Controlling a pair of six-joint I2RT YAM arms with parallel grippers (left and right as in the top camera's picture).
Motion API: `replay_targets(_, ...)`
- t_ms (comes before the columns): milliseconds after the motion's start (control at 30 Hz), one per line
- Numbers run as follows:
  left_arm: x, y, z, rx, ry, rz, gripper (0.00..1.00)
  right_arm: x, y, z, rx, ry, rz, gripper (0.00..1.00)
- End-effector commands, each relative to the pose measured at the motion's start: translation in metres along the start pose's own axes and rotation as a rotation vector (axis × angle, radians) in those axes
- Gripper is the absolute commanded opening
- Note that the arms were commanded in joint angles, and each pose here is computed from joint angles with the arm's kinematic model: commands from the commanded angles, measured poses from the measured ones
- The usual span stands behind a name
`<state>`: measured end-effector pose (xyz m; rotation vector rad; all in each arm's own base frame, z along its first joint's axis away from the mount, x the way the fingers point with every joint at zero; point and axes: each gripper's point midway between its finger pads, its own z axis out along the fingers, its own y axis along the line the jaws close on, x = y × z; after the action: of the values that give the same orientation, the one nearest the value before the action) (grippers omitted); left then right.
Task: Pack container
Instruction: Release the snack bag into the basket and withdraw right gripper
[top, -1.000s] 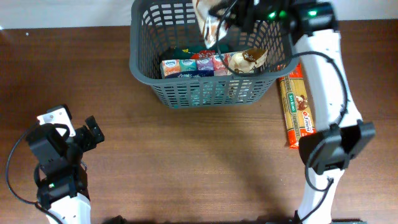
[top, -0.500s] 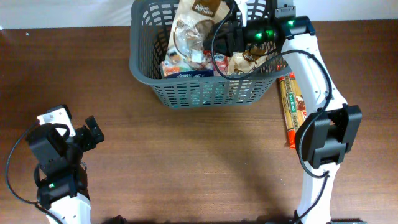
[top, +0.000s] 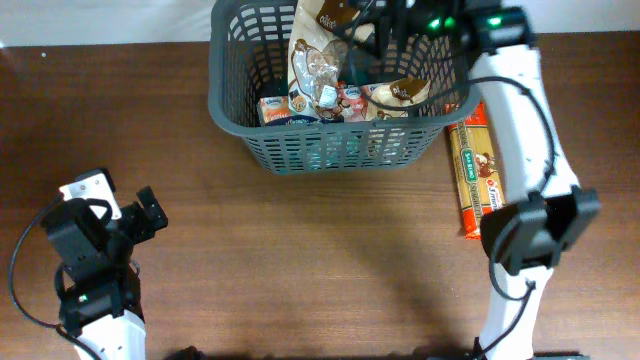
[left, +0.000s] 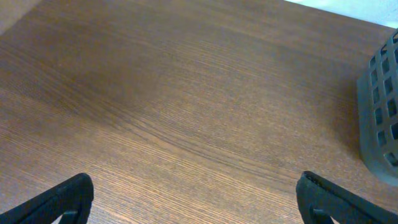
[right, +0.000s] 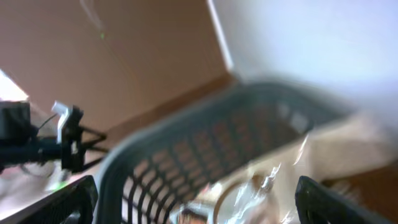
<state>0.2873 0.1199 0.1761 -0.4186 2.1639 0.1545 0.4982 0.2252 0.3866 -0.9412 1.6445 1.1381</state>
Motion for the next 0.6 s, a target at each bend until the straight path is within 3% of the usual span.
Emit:
replay_targets(0,0.002,0.002,0.001,-0.01,0.004,-0.009,0.99,-0.095,0.038,-0.076,0.333,-0.108,-0.203,0.99)
replay_targets(133,0.002,0.002,0.001,-0.01,0.004,-0.009,0.99,-0.089,-0.005,-0.166,0.948,-0.027,-0.096,0.99)
replay_targets(200,0.002,0.002,0.001,-0.009,0.004,-0.009,0.99,-0.061,-0.017,-0.217,1.225,0.115,-0.052,0.99)
replay_targets(267,0.002,0.002,0.001,-0.009,0.004,-0.009,0.99,-0.033,-0.021,-0.254,1.386,0.255,0.002,0.99)
replay_targets(333,0.002,0.002,0.001,-0.009,0.004,-0.009,0.99,0.008,-0.02,-0.294,1.523,0.43,0.108,0.99)
replay_targets(433,0.002,0.002,0.001,-0.009,0.004,-0.009,0.99,0.057,-0.013,-0.323,1.538,0.605,0.27,0.99)
replay_targets(567,0.002,-0.001,0.001,0.011,0.004,-0.009,0.99,0.114,0.0,-0.351,1.53,0.686,0.576,0.99)
